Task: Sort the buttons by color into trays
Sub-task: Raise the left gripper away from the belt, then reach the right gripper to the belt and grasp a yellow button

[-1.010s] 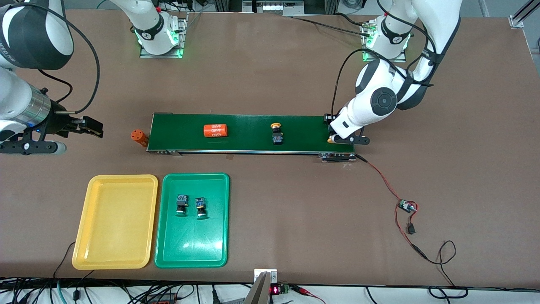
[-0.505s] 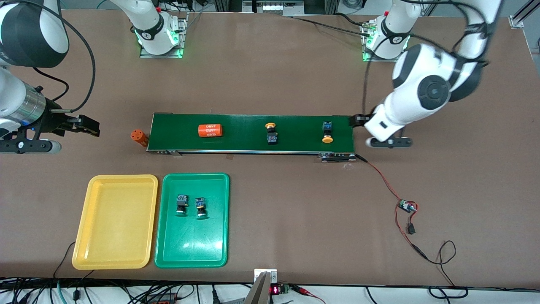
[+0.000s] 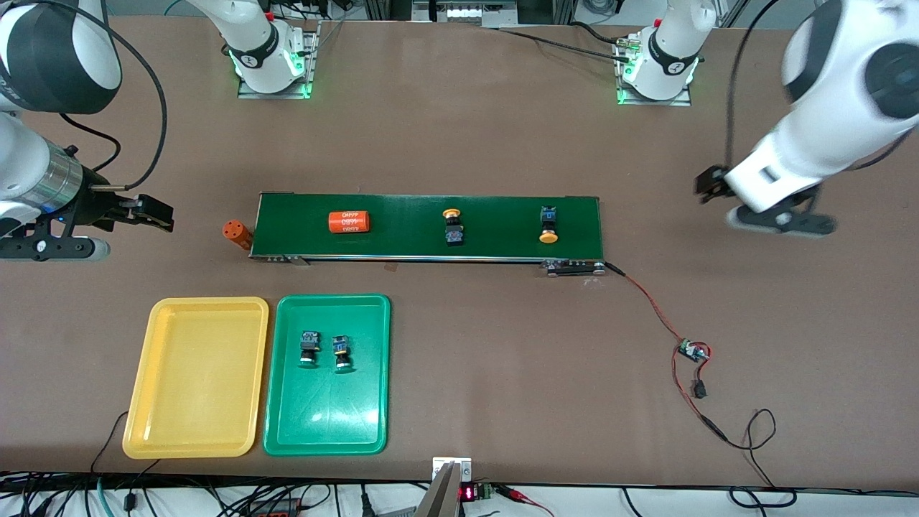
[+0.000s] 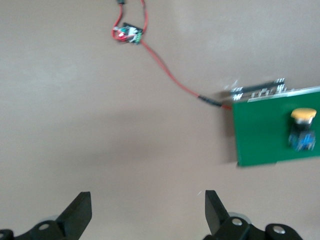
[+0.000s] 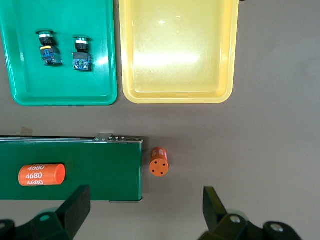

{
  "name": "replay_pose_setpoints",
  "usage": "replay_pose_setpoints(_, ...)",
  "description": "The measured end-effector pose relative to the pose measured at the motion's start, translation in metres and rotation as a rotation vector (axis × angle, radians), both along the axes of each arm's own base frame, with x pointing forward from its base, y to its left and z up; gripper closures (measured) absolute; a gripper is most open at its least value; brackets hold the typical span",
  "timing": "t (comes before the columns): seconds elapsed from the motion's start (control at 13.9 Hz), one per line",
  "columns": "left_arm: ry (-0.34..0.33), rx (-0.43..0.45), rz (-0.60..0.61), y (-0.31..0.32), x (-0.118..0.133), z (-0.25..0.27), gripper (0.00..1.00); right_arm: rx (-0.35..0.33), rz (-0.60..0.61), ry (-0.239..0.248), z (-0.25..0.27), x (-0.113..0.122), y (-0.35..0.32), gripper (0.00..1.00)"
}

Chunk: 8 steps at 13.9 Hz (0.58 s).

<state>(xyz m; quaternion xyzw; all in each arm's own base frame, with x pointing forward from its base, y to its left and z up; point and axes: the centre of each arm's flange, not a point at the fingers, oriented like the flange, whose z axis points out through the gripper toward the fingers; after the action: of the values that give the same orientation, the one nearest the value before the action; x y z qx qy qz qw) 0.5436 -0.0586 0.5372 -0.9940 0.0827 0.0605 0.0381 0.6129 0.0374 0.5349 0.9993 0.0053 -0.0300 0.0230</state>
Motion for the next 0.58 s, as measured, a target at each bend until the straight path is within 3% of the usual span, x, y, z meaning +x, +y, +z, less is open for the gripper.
replay_pose_setpoints(0.14,-0.033,-0.061,0.045,0.026,-0.016,0.033,0.00,0.000,-0.001,0.002,-0.001,0.000,0.000,0.00)
replay_pose_setpoints(0.36,-0.121,-0.081,0.082,0.045,-0.011,0.047,0.00,-0.001,-0.002,0.007,-0.003,0.001,-0.001,0.00)
replay_pose_setpoints(0.58,-0.133,-0.073,0.074,0.044,-0.010,0.051,0.00,-0.001,-0.002,0.013,-0.006,0.001,-0.001,0.00)
